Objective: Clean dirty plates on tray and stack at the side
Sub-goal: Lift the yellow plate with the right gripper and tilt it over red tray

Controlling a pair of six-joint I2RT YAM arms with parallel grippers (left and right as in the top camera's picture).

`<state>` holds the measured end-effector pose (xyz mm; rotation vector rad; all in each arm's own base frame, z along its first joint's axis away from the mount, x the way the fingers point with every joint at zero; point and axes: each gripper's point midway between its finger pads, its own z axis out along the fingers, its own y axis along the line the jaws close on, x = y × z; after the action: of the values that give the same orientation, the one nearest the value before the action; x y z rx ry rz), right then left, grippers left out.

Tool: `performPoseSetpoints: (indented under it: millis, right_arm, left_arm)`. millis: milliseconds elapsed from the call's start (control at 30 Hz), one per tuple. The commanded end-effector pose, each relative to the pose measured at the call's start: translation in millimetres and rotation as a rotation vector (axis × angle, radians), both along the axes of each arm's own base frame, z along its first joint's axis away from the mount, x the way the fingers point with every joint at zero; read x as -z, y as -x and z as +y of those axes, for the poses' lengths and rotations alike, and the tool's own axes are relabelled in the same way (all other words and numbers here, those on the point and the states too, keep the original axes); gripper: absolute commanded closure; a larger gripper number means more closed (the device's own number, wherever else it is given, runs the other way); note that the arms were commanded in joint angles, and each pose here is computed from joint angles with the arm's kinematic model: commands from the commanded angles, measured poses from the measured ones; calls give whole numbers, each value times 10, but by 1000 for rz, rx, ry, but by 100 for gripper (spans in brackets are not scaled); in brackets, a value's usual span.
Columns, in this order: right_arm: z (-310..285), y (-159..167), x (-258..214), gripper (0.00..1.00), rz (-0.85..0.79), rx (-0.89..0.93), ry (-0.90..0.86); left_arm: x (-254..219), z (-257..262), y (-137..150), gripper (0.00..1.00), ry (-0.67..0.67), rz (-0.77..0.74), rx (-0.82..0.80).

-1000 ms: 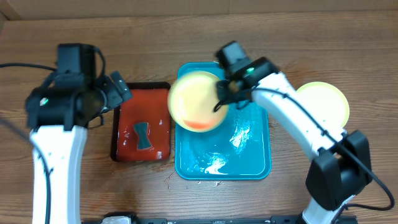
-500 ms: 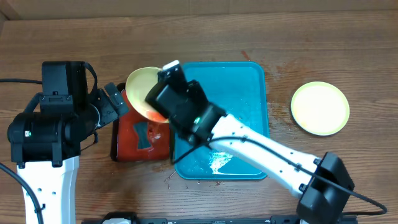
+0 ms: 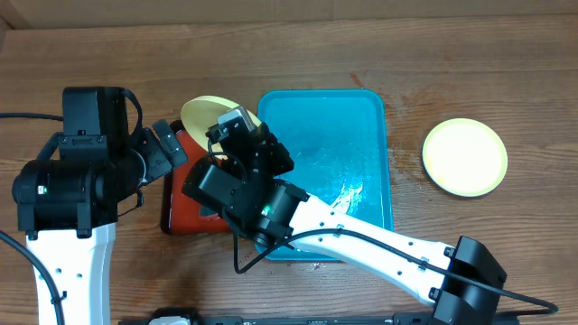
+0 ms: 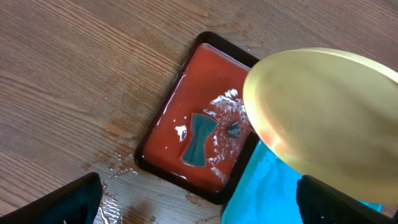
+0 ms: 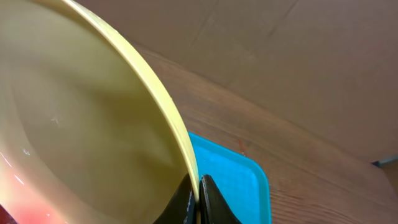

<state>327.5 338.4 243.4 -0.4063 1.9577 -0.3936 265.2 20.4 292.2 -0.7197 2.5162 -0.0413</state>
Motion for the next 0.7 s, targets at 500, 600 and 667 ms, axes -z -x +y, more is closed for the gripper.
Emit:
performPoseSetpoints:
  millis: [500, 600, 667]
  right_arm:
    - [35, 50, -191, 96, -55, 12, -44]
    - [32, 48, -191, 96, -55, 13, -44]
    - [32, 48, -191, 96, -55, 13, -44]
  left_arm:
    - [-42, 25, -18, 0, -14, -9, 2]
    - [-42, 25, -18, 0, -14, -9, 2]
    - [-42, 25, -18, 0, -14, -9, 2]
